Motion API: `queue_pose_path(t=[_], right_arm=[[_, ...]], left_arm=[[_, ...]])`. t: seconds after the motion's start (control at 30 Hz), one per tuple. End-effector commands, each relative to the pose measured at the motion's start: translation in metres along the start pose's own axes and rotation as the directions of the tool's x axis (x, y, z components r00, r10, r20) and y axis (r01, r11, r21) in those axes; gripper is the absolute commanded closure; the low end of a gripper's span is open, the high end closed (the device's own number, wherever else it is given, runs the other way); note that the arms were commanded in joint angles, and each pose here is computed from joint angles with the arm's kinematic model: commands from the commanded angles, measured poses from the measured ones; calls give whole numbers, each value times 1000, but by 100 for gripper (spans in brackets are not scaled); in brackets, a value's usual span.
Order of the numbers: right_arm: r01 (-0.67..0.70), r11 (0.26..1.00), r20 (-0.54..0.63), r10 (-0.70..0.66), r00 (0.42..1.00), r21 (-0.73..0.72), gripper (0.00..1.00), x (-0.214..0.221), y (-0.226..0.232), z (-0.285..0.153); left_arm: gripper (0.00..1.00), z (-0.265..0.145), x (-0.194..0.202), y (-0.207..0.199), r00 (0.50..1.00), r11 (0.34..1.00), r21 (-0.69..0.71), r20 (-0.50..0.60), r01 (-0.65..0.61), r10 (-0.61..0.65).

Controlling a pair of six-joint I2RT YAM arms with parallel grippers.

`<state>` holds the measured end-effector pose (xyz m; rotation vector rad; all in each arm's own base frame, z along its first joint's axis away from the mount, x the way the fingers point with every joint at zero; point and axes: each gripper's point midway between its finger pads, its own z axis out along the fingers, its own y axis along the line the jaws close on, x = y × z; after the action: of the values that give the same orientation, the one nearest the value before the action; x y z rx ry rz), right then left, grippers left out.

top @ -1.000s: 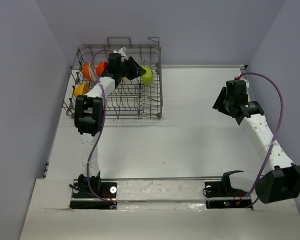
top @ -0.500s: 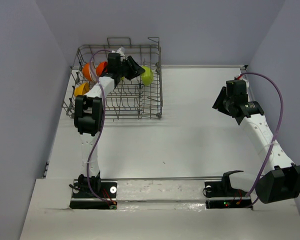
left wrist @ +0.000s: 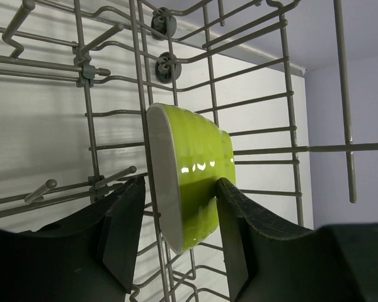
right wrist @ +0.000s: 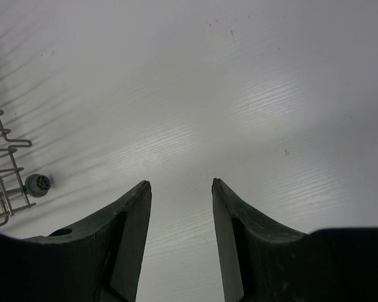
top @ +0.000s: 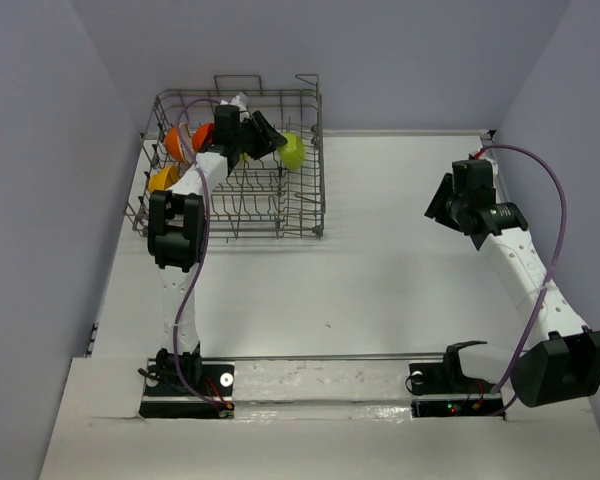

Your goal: Load the bowls into the dish rack

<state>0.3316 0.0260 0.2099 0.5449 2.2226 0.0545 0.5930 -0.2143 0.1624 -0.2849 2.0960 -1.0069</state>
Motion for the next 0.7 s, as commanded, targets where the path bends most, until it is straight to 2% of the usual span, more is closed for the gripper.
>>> queue_pose_path(t=[0.0,0.37,0.67], right_arm=[[-4,999,58,6,998,-36,50,-15,5,-7],[-5,999,55,7,998,-38,50,-16,6,-6],[-5,999,53,7,999,-41,50,-16,7,-6]], left_arm=[[43,-5,-3,1,1000,999,-35,-9,-28,28],[43,-1,0,4,999,999,-46,-31,-26,25],[42,-9,-8,-15,997,997,-25,-8,-71,71]])
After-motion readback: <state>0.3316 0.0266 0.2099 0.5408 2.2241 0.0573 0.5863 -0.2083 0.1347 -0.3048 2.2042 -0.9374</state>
